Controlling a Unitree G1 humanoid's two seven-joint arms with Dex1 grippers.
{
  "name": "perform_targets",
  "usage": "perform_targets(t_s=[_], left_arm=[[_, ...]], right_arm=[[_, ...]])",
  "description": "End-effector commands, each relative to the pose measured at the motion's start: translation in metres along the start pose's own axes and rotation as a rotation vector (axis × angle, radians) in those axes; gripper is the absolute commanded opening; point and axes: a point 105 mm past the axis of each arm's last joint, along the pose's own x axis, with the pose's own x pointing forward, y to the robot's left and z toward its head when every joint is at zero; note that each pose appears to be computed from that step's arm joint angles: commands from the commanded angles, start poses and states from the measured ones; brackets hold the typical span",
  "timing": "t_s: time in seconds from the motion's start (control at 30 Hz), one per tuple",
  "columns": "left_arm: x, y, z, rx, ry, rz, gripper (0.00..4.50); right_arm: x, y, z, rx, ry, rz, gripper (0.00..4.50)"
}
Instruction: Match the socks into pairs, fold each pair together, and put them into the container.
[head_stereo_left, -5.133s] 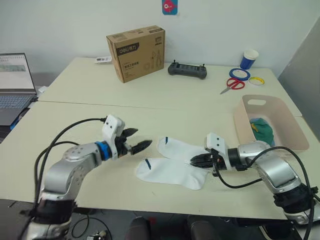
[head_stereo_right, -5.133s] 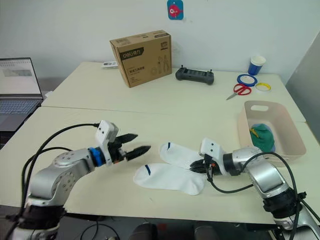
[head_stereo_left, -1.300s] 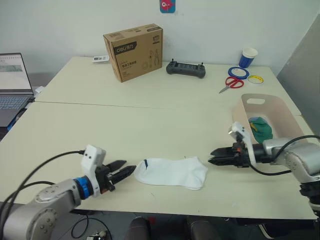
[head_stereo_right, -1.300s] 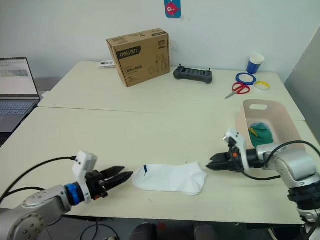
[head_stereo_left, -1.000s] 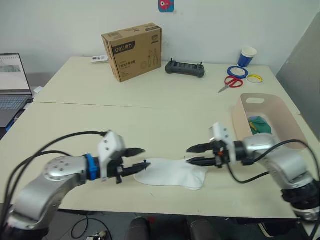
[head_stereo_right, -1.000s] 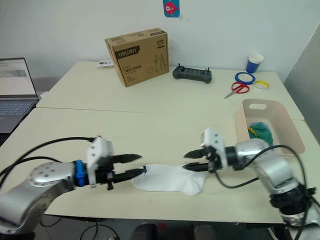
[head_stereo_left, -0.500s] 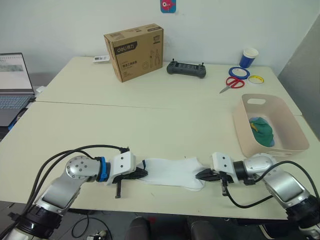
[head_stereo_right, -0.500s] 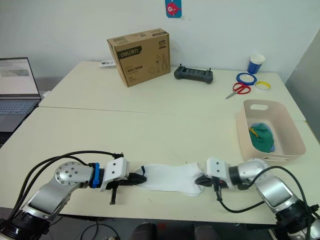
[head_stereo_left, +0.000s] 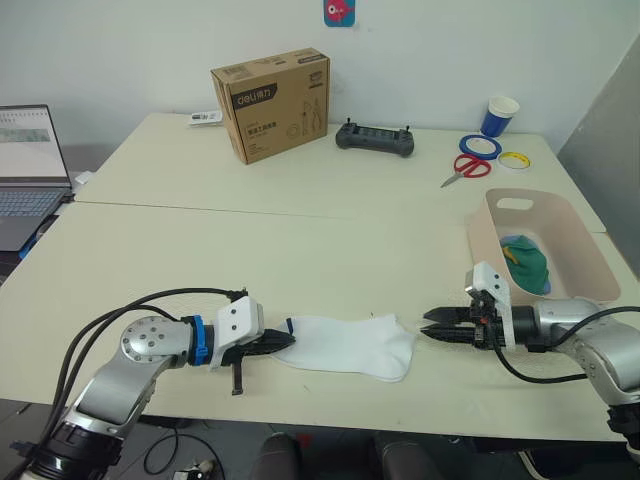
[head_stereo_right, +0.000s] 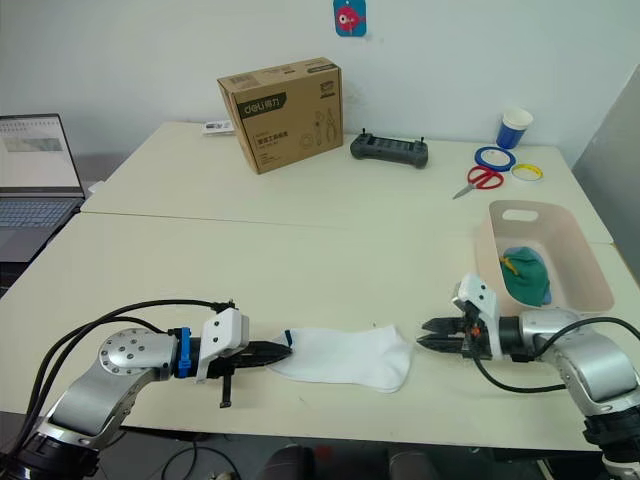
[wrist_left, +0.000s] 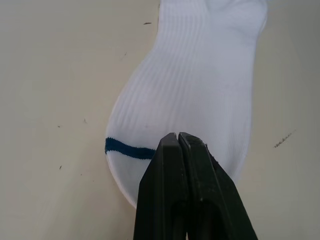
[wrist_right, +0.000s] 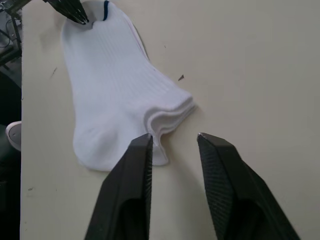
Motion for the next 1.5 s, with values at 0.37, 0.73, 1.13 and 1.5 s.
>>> perform_targets(t_s=[0.37, 0.73, 1.13, 1.5], left_arm=[[-0.002, -0.005, 0.043, 0.091, -0.089, 0.024, 0.0], [0.001, -0.001, 0.049, 0.063, -0.12, 0.036, 0.0], [0.07, 0.009, 0.048, 0.054, -0.116, -0.078, 0.0], [0.093, 0.003, 0.003, 0.109, 0.125, -0.14, 0.0]], right_arm=[[0.038, 0.043, -0.013, 0.284, 0.025, 0.187, 2.0], [0.01, 0.006, -0.006, 0.41, -0.022, 0.109, 0.04], [-0.026, -0.019, -0.01, 0.365, 0.045, 0.126, 0.04], [-0.001, 0.023, 0.038, 0.273, -0.031, 0.309, 0.04]])
